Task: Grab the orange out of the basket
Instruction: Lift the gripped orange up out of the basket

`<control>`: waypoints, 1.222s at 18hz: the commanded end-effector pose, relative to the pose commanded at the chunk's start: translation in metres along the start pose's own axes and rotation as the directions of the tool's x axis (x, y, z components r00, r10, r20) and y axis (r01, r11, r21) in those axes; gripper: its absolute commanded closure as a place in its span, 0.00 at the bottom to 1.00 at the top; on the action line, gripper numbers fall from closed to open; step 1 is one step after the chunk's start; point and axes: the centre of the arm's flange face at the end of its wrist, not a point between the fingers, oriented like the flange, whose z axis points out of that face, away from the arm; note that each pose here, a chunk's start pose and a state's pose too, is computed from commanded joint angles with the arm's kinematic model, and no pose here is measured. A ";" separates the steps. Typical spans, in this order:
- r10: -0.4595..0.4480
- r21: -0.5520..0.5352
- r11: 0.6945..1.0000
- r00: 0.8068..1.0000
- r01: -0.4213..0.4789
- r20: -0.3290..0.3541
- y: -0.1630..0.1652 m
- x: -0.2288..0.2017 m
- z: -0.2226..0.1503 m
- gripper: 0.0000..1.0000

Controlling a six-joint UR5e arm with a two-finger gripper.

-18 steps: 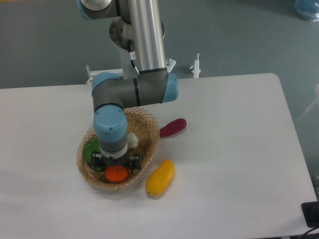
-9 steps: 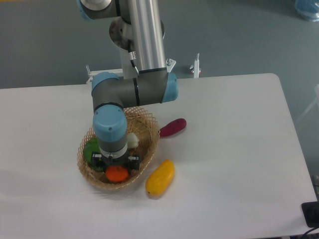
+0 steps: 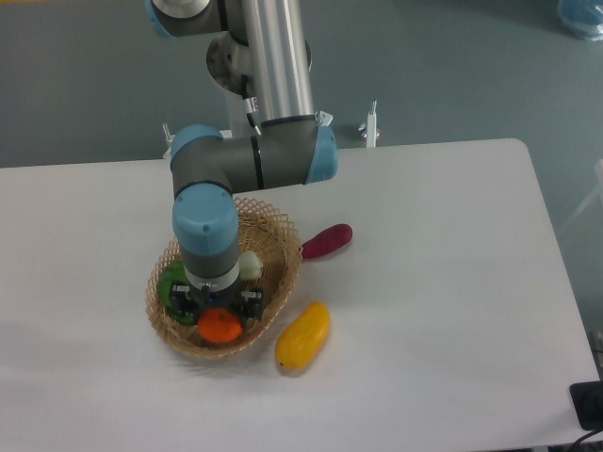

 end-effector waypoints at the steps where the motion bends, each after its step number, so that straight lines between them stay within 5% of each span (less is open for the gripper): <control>1: 0.009 0.014 1.000 1.000 -0.009 0.007 -0.003 -0.003 -0.009 0.22; 8: 0.180 0.069 0.981 0.982 -0.184 0.061 0.001 -0.040 -0.053 0.22; 13: 0.342 0.046 0.937 0.935 -0.347 0.089 0.015 -0.094 -0.107 0.22; 18: 0.403 0.032 0.913 0.912 -0.407 0.080 0.019 -0.138 -0.136 0.22; 22: 0.404 0.033 0.913 0.911 -0.407 0.082 0.018 -0.141 -0.140 0.22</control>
